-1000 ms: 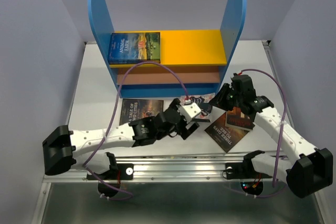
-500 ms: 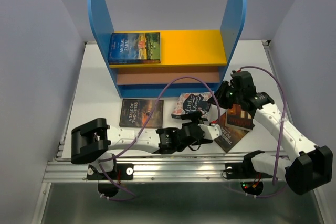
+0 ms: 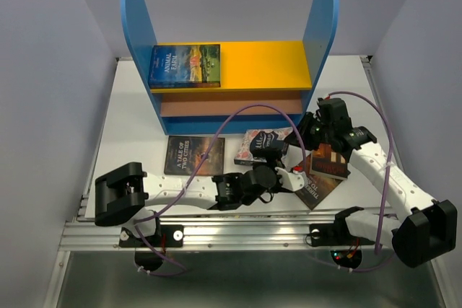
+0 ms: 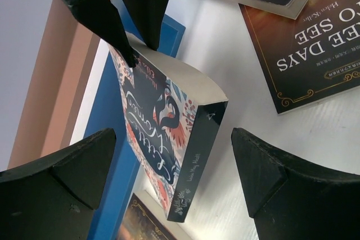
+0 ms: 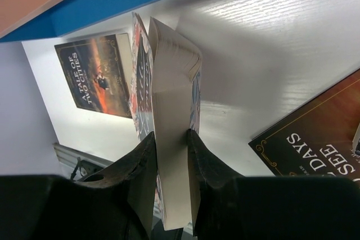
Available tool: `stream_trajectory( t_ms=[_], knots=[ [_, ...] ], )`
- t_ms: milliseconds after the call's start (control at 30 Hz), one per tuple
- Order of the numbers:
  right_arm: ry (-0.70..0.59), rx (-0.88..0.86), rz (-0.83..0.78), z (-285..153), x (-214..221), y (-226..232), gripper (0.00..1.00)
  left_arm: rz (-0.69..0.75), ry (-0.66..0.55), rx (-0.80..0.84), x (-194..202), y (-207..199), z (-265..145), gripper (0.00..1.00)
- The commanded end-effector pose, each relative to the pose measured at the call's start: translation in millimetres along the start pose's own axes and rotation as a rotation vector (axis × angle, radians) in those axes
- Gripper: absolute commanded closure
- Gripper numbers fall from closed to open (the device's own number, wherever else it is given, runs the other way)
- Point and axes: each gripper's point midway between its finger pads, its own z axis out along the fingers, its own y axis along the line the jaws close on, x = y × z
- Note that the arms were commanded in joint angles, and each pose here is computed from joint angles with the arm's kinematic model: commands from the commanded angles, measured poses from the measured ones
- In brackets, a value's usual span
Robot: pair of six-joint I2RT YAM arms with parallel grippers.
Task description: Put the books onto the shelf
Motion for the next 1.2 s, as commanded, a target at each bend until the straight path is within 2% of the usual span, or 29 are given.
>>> stream_trajectory(
  t_ms=[0,167,267,300,333,467,567,667,700,733,767,900,1000,1033,1067,1100,1167],
  knots=[
    [-0.023,-0.130,-0.007,-15,-13,38,0.99,0.003,-0.055,0.001,-11,5,4,0.04],
    [-0.013,-0.160,-0.009,-19,-15,48,0.99,-0.012,-0.056,0.026,-3,4,5,0.05],
    [0.012,-0.179,-0.002,-19,-12,52,0.99,-0.042,-0.043,0.047,8,9,13,0.13],
    [0.027,-0.183,0.004,-19,-10,53,0.99,-0.045,-0.037,0.056,14,10,14,0.21],
    [0.029,-0.186,0.004,-19,-10,53,0.99,-0.050,-0.025,0.049,19,11,15,0.24],
    [0.039,-0.207,-0.001,-22,-12,62,0.99,-0.079,-0.001,0.038,29,14,15,0.25],
    [0.055,-0.212,0.000,-21,-12,65,0.99,-0.092,0.008,0.041,32,11,16,0.32],
    [0.059,-0.210,0.000,-21,-13,66,0.99,-0.096,0.014,0.046,33,9,17,0.42],
    [0.060,-0.209,0.001,-20,-13,66,0.99,-0.093,0.013,0.048,30,11,18,0.51],
    [0.060,-0.207,0.003,-20,-13,65,0.99,-0.091,0.021,0.052,30,10,19,0.63],
    [0.057,-0.202,0.013,-20,-15,63,1.00,-0.099,0.026,0.046,30,11,20,1.00],
    [0.053,-0.199,0.013,-20,-14,62,0.99,-0.106,0.037,-0.015,26,23,20,1.00],
    [0.004,-0.147,0.000,-22,-22,54,0.99,-0.098,0.040,-0.031,17,29,18,1.00],
    [-0.016,-0.119,-0.001,-23,-25,50,0.90,-0.095,0.041,-0.037,17,31,17,1.00],
    [-0.064,-0.075,-0.004,-25,-33,43,0.69,-0.089,0.040,-0.046,14,36,15,1.00],
    [-0.083,-0.042,-0.014,-27,-36,37,0.27,-0.080,0.057,-0.055,16,40,13,1.00],
    [-0.177,0.045,-0.020,-39,-50,25,0.03,-0.067,0.045,-0.079,6,53,6,1.00]
  ],
)
